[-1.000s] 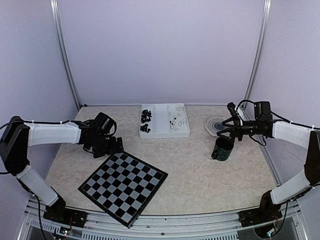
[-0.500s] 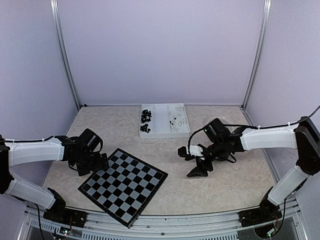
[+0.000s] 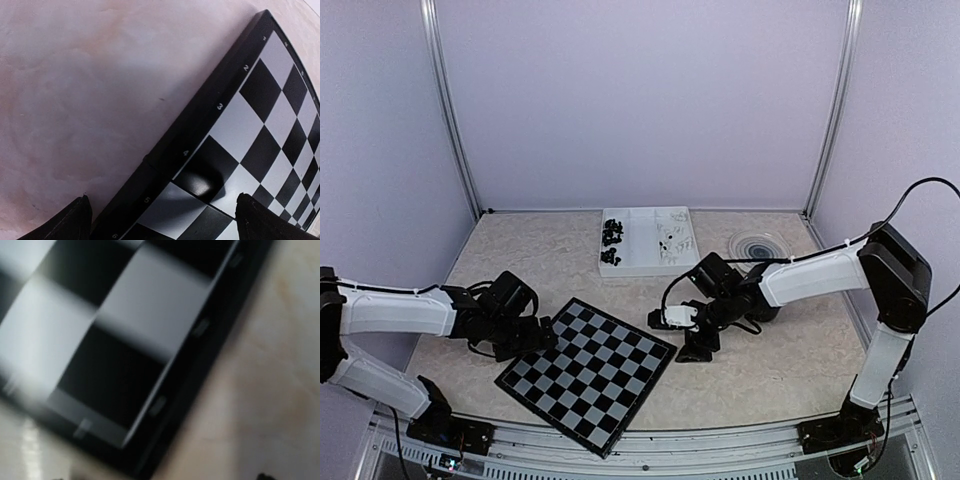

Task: Set up the chess pieces on the board
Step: Move the chessboard to the center of the board.

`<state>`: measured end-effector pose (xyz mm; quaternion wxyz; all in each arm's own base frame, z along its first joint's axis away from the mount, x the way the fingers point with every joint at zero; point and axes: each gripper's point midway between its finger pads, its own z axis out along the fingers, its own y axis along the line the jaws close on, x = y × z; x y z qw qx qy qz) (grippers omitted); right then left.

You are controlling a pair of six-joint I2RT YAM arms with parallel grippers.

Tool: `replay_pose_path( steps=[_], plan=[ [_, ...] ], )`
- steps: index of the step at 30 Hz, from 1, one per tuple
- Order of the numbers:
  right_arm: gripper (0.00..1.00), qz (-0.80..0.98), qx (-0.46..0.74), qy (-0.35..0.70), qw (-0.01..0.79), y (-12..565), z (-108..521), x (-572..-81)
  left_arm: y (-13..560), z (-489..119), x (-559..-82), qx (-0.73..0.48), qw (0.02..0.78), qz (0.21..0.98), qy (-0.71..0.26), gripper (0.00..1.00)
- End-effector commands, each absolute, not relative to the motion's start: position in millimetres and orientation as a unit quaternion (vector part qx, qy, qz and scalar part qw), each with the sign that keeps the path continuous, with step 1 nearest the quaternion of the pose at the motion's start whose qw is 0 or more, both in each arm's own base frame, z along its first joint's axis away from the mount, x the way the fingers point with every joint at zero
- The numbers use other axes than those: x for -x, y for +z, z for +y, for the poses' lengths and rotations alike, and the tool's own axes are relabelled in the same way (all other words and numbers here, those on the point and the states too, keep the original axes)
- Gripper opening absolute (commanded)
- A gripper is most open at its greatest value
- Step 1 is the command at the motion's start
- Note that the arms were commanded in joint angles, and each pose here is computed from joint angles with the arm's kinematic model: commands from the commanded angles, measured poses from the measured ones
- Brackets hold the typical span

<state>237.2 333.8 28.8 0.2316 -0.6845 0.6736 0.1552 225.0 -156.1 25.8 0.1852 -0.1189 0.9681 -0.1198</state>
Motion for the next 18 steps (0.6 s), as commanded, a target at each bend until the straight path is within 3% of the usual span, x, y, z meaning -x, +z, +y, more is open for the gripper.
replay_pose_path(
  steps=[1, 9, 18],
  plan=[
    [0.84, 0.715, 0.637, 0.119, 0.262, 36.3, 322.2, -275.2, 30.1, -214.4, -218.7, 0.071, 0.163, 0.963, -0.203, 0.99],
    [0.83, 0.767, 0.569, 0.061, 0.289, 43.4, 273.5, -330.3, 31.4, -276.5, -214.4, 0.003, 0.151, 0.961, -0.230, 0.99],
    [0.83, 0.779, 0.547, 0.035, 0.304, 55.5, 246.0, -347.1, 32.7, -311.2, -221.6, -0.030, 0.152, 0.959, -0.236, 0.99]
  ],
)
